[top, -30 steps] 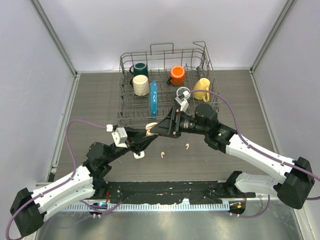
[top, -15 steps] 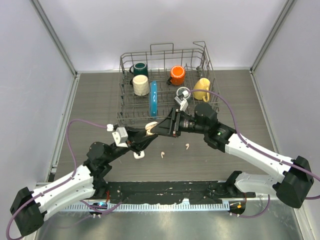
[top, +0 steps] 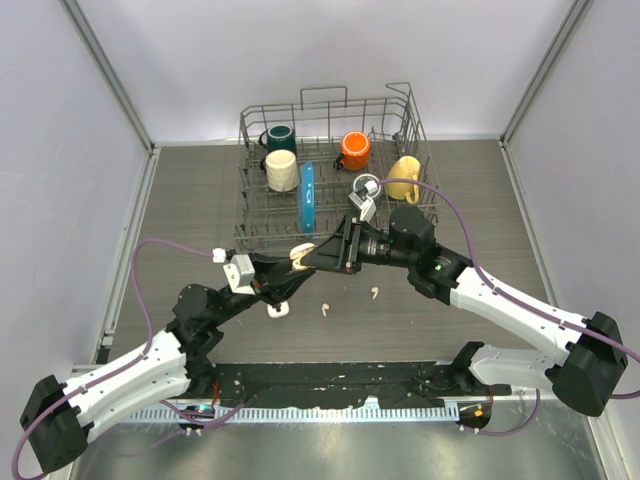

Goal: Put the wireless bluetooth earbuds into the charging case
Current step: Open the charging case, then pick up the earbud from the center of the board.

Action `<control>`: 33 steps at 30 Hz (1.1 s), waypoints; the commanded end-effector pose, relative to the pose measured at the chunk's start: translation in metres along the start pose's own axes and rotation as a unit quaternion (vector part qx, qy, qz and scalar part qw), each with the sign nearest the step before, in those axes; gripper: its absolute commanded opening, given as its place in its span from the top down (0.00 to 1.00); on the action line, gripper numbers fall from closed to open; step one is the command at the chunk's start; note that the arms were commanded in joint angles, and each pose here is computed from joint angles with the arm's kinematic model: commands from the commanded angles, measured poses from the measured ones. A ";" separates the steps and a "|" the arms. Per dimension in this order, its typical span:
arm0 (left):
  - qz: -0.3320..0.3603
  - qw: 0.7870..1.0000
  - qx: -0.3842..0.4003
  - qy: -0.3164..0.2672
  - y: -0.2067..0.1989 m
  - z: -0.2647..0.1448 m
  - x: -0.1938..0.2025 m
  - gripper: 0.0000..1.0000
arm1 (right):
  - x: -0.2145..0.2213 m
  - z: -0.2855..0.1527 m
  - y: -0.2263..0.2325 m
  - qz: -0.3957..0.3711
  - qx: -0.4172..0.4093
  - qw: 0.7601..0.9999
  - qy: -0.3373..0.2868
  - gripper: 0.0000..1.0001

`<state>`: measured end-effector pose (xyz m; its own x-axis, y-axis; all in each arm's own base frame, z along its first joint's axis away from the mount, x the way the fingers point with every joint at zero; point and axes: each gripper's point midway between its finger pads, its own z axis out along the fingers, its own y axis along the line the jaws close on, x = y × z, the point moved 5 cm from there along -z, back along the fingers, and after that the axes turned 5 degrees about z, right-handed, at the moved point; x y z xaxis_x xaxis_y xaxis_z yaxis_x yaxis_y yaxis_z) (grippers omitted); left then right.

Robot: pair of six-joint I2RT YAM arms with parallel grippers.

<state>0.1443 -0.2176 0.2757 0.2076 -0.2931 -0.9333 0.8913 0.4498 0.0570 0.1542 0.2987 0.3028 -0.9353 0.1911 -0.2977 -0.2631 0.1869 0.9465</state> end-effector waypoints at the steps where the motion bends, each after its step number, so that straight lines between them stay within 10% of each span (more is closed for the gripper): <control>1: -0.005 0.999 -0.003 -0.038 0.000 0.004 -0.022 1.00 | 0.002 -0.003 0.014 -0.034 -0.029 0.999 0.004 0.69; 5: -0.009 0.999 -0.008 -0.038 0.000 0.003 -0.022 1.00 | 0.000 -0.003 0.013 -0.043 -0.019 0.999 0.001 0.68; 15: -0.014 0.998 -0.056 -0.031 0.008 -0.016 -0.008 1.00 | -0.006 -0.016 0.019 -0.074 -0.002 0.997 -0.038 0.16; 24: -0.015 0.996 -0.083 -0.019 0.009 -0.037 0.001 1.00 | -0.018 -0.044 0.005 -0.082 0.095 0.985 -0.119 0.13; 33: -0.011 0.996 -0.087 -0.021 0.005 -0.055 -0.008 1.00 | -0.023 -0.112 -0.095 -0.039 0.426 0.872 -0.239 0.12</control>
<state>0.1272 -0.1714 0.2652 0.2140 -0.3507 -0.9117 0.8227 0.5678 -0.0253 0.1713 0.2119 0.2652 -0.7368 0.4688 -0.4872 -0.0530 0.6783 0.7329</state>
